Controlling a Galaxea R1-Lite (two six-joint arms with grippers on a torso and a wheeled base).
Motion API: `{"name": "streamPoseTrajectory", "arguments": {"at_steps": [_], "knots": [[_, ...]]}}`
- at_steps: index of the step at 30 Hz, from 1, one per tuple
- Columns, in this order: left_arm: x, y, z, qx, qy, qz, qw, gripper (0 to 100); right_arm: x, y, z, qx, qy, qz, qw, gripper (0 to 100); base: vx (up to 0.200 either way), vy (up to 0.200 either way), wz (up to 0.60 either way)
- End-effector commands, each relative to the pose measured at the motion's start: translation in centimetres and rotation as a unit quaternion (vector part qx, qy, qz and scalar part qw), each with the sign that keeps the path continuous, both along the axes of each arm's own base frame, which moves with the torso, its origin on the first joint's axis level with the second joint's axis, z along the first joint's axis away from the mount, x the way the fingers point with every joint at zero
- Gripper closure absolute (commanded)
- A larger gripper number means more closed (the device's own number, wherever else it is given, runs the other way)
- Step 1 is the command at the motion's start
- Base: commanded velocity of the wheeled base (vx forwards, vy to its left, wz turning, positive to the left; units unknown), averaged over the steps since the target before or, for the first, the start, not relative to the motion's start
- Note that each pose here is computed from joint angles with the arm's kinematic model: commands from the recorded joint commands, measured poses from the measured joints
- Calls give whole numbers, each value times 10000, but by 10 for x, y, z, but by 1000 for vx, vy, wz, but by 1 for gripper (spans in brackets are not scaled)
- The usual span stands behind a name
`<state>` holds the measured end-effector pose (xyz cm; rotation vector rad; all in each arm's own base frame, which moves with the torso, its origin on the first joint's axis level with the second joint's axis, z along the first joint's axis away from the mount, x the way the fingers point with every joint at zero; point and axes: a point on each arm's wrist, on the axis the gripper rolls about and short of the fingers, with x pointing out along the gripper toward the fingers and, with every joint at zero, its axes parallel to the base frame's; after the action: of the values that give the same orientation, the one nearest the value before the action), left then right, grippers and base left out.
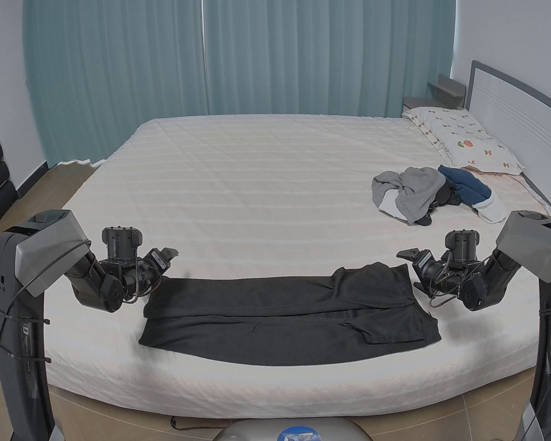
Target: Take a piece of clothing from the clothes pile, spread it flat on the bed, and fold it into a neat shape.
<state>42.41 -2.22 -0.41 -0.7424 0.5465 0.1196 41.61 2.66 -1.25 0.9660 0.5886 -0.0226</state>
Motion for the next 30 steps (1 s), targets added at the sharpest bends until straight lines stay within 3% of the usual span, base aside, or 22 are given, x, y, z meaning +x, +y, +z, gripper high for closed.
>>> {"name": "streamPoseTrajectory", "arguments": {"at_steps": [1, 8, 9, 15, 16, 20, 30], "knots": [[6, -3, -21, -7, 170, -8, 9999, 0, 2, -8, -8, 83, 79, -65, 9999, 0, 0, 0, 0], [1, -2, -25, 1, 262, 6, 9997, 0, 0, -7, -11, 58, 28, -52, 10000, 0, 0, 0, 0], [1, -2, -26, 6, 269, 13, 9996, 100, 0, -7, -12, 59, -3, -51, 10000, 0, 0, 0, 0], [0, -1, -25, -30, 274, 127, 9995, 100, 0, -7, -13, 68, -33, -38, 10000, 0, 0, 0, 0], [-1, 1, -25, -46, 282, 361, 9989, 100, 3, -6, -13, 79, -76, -36, 9999, 0, 0, 0, 0], [0, 7, -25, -140, 262, 559, 9980, 100, 8, -4, -13, 78, -145, -19, 9999, 0, 0, 0, 0], [-1, 10, -27, -156, 292, 647, 9974, 100, 22, 0, -27, -78, -398, -213, 9989, 0, 0, 0, 0]]}}
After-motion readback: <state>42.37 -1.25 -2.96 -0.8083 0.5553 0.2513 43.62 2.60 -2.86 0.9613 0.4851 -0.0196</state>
